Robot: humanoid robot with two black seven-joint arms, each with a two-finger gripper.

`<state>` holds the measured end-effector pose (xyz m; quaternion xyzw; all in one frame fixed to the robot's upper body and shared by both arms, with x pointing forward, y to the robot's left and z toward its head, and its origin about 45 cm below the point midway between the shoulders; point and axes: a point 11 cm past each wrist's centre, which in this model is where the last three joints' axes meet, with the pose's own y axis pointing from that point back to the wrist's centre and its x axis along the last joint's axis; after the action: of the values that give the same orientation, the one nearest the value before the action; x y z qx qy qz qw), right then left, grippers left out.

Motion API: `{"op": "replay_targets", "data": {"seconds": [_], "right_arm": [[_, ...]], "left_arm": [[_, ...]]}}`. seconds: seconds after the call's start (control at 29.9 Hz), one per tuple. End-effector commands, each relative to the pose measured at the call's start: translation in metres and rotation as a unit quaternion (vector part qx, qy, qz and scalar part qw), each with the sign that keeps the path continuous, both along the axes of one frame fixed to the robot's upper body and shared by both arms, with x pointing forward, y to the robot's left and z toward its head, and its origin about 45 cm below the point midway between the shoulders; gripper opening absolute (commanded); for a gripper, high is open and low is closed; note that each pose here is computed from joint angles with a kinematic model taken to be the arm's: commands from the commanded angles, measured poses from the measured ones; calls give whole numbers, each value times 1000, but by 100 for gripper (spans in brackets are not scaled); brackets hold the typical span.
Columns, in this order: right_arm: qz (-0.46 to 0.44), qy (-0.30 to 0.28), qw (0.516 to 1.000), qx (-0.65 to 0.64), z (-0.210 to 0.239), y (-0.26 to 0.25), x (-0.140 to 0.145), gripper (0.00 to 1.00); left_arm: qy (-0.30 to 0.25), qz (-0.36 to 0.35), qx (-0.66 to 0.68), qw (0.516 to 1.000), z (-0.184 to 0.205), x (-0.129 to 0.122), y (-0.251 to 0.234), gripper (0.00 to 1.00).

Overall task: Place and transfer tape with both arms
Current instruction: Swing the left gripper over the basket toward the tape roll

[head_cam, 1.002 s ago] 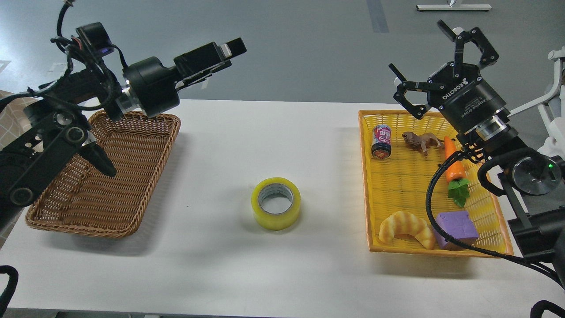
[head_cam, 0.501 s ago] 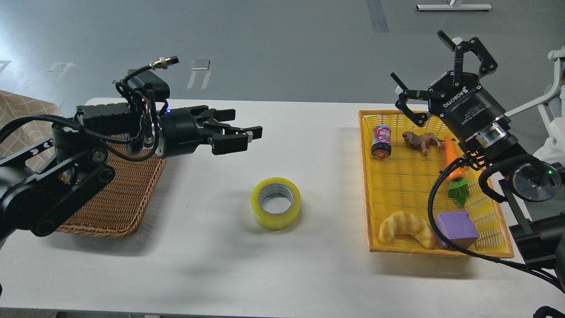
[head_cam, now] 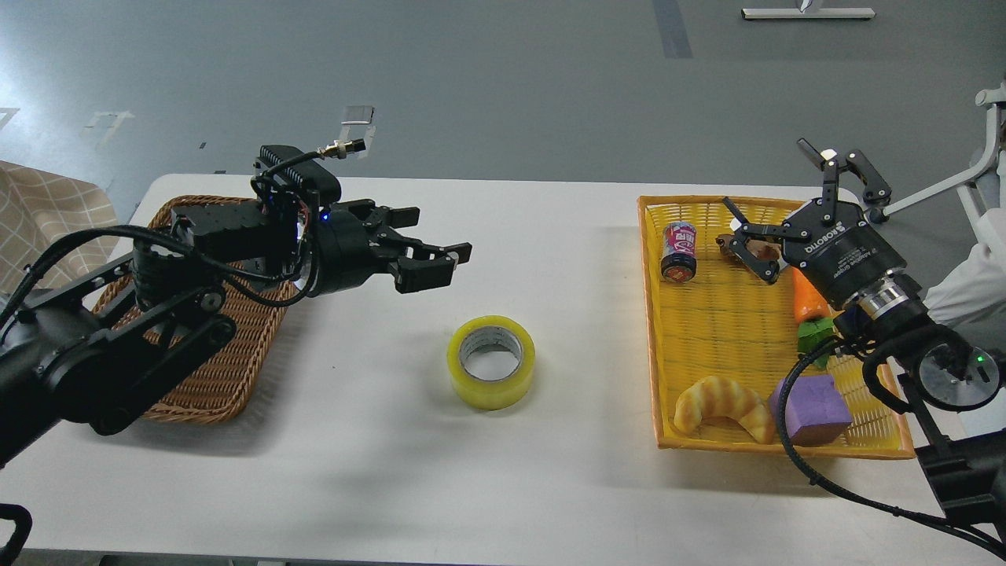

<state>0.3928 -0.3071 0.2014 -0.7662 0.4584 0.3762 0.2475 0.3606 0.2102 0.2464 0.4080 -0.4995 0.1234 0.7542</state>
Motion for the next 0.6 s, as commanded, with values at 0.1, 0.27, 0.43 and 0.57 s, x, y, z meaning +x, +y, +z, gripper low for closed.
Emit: {"op": "replay_targets", "data": {"seconds": [0.1,0.27,0.43,0.57], "right_arm": [[-3,7,1000,1,-6,-2,-3,100],[-4,5,1000,3,-5,-1,-2,100],[-5,5,1000,4,-4,-2,-2,100],[-4,1,1000,5,-1,0,0,100]], "left_arm": [[3,29,49,998,-19,0,3,98],[11,22,61,998,-31,-4,-4,98],[16,22,71,997,-38,-6,-6,98],[17,18,66,998,-38,-7,-12,98]]}}
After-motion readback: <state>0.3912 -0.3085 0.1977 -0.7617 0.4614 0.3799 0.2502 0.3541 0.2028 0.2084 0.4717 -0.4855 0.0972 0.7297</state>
